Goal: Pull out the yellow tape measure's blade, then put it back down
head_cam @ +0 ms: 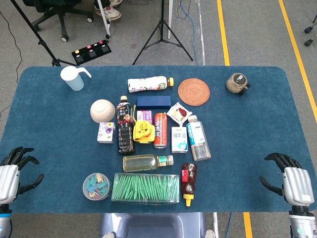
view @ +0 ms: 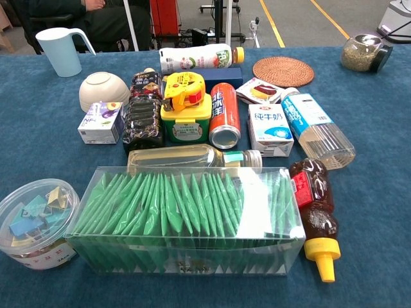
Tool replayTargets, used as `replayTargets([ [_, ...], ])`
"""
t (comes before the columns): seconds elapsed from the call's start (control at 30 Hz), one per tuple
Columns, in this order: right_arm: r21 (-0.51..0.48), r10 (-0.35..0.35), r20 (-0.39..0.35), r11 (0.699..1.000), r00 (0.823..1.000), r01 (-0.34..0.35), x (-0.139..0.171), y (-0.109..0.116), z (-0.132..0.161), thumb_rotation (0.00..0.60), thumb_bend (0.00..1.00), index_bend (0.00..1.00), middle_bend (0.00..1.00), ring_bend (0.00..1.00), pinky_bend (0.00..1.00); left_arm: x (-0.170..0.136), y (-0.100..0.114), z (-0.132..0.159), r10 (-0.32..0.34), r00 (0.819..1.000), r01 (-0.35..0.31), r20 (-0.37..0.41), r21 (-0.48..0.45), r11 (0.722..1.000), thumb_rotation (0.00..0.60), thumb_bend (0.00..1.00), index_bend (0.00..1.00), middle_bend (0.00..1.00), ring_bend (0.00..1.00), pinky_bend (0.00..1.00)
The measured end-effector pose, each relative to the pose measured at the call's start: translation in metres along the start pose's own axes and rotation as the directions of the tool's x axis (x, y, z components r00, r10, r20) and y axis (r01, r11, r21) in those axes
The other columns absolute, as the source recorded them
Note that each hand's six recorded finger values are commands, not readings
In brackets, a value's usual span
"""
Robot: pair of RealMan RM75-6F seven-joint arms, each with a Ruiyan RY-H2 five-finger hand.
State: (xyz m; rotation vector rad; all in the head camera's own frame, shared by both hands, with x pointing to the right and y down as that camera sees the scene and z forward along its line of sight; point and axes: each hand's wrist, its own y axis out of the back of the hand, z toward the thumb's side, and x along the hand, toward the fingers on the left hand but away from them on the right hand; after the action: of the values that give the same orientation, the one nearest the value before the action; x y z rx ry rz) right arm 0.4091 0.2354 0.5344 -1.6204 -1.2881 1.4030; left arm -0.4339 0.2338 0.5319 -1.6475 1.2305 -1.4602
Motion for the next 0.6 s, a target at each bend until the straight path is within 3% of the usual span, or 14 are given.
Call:
replayTargets([
  [0.37, 0.009, 0.01, -0.003, 1.0, 1.0, -0.01, 0.001, -0.001, 0.001, 0.6, 0.23, 0.34, 0.33, 0.28, 0.28, 0.006, 0.001, -0.002, -0.012, 1.0, 0.012, 0.013, 0.006, 1.0, 0.6, 0.22, 0.45, 0.24, 0.14, 0.26],
  [0.6, 0.014, 0.006, -0.004, 1.0, 1.0, -0.006, 0.003, 0.003, 0.002, 0.6, 0.23, 0.34, 0.33, 0.28, 0.28, 0.026, 0.006, 0.007, -0.024, 0.997, 0.022, 0.079, 0.03, 0.999, 0.6, 0.21, 0.45, 0.24, 0.15, 0.26],
])
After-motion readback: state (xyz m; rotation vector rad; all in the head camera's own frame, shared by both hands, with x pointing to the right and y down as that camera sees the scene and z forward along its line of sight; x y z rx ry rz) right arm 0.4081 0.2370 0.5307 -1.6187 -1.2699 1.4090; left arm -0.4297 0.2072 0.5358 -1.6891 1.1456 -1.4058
